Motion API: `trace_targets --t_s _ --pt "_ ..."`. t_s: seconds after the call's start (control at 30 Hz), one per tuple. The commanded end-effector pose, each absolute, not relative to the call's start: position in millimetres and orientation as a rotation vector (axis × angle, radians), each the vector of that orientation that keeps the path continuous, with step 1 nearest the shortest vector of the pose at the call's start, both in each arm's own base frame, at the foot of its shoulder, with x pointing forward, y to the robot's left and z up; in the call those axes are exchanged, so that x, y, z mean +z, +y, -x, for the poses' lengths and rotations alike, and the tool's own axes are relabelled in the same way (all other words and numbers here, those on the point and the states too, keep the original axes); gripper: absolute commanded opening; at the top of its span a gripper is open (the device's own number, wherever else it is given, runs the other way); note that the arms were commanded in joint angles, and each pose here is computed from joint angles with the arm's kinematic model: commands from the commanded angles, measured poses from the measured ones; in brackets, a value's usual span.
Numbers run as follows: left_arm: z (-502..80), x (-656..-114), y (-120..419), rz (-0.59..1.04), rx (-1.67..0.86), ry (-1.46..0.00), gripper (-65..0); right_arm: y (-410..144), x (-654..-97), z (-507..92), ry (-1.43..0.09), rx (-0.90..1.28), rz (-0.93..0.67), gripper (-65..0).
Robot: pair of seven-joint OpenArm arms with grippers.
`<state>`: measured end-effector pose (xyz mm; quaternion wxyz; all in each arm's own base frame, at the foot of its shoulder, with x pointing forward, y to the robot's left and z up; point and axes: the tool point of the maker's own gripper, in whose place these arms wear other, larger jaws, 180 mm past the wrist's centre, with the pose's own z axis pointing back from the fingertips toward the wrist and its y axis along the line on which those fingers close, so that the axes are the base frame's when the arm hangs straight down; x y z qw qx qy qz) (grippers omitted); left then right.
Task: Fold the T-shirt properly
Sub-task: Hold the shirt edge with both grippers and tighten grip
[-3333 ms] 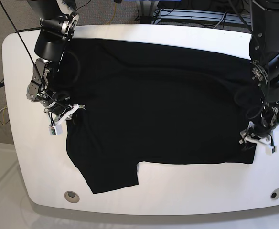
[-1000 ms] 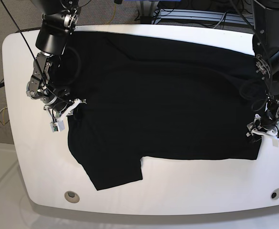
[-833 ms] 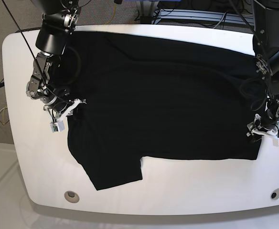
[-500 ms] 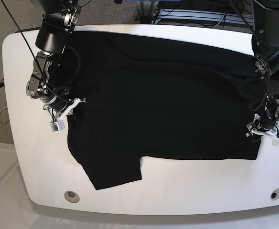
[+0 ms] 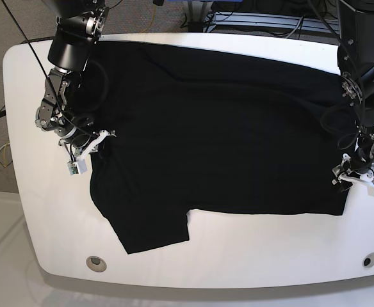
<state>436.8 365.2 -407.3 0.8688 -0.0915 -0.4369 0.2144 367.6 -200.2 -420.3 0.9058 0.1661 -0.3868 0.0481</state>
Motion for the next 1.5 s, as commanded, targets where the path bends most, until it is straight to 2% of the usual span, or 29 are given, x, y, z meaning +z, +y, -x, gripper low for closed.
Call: trace_targets --t_s 0.0,0.13,0.4,0.8,0.87,0.93,1.13,1.47 --pt "-444.3 -393.8 372.5 0.187 0.448 -0.945 -24.5 -206.6 -406.4 -378.0 -0.841 0.108 -0.331 -65.0" --pt "-442.8 -395.8 370.4 0.194 0.438 -0.939 -24.6 -206.4 -408.5 -376.2 -0.834 0.108 -0.330 -65.0" --pt "-450.2 -383.6 371.0 0.206 0.423 -1.008 -49.1 -206.9 -410.4 -373.3 -0.821 0.112 -0.325 -65.0" --pt "-454.2 -373.9 375.5 0.202 0.417 -1.040 -62.3 -207.4 -410.6 -372.7 -0.816 0.118 -0.325 -65.0" --pt "-454.0 -373.0 376.7 0.201 0.415 -1.036 -63.3 -207.2 -410.1 -373.1 -0.817 0.118 -0.325 -65.0" --pt "-451.6 -373.2 379.2 0.195 0.410 -1.014 -60.5 -207.2 -411.6 -372.4 -0.814 0.113 -0.329 -65.0" --pt "-450.1 -373.0 378.8 0.201 0.401 -0.999 -64.9 -208.3 -410.6 -373.0 -0.817 0.112 -0.326 -65.0" --pt "-445.1 -368.4 387.3 0.184 0.399 -1.010 -65.0 -209.8 -401.9 -373.1 -0.830 0.130 -0.310 -65.0"
